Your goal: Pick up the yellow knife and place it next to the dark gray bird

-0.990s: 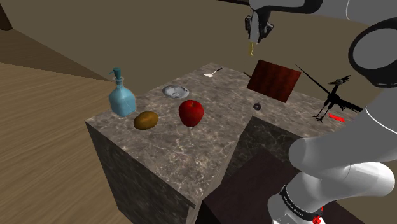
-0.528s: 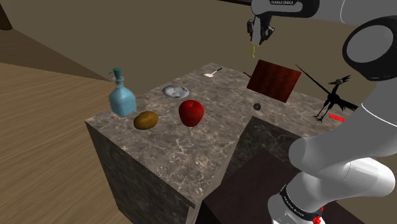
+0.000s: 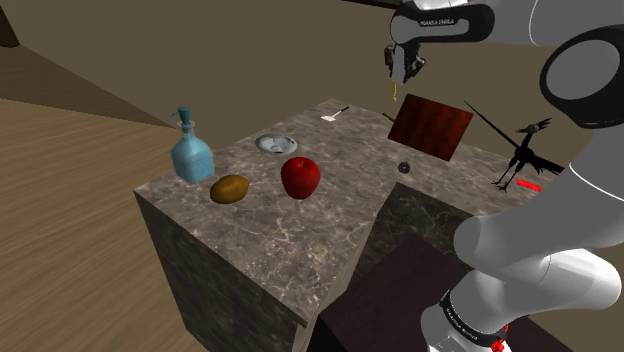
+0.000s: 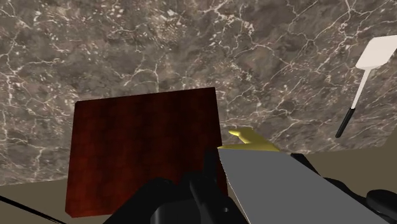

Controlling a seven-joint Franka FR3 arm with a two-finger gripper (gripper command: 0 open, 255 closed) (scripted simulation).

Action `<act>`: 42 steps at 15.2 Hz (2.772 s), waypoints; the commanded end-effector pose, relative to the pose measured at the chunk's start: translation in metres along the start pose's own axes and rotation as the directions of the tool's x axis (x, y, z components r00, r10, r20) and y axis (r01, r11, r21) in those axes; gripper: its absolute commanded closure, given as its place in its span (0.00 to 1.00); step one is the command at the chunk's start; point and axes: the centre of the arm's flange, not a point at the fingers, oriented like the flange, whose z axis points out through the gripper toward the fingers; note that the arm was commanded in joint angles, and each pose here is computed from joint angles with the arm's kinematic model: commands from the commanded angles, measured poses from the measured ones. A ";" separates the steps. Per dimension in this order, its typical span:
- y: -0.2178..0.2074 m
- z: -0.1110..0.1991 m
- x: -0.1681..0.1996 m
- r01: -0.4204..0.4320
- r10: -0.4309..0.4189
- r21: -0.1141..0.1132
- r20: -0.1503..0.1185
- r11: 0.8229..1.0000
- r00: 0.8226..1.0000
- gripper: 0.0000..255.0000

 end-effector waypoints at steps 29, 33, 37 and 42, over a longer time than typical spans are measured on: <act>0.020 0.134 -0.079 0.000 0.000 0.000 0.000 1.000 1.000 1.00; 0.023 0.152 -0.089 0.000 0.000 0.000 0.000 1.000 1.000 1.00; 0.026 0.170 -0.100 0.000 0.000 0.000 0.000 1.000 1.000 1.00; 0.029 0.193 -0.113 0.000 0.000 0.000 0.000 1.000 1.000 1.00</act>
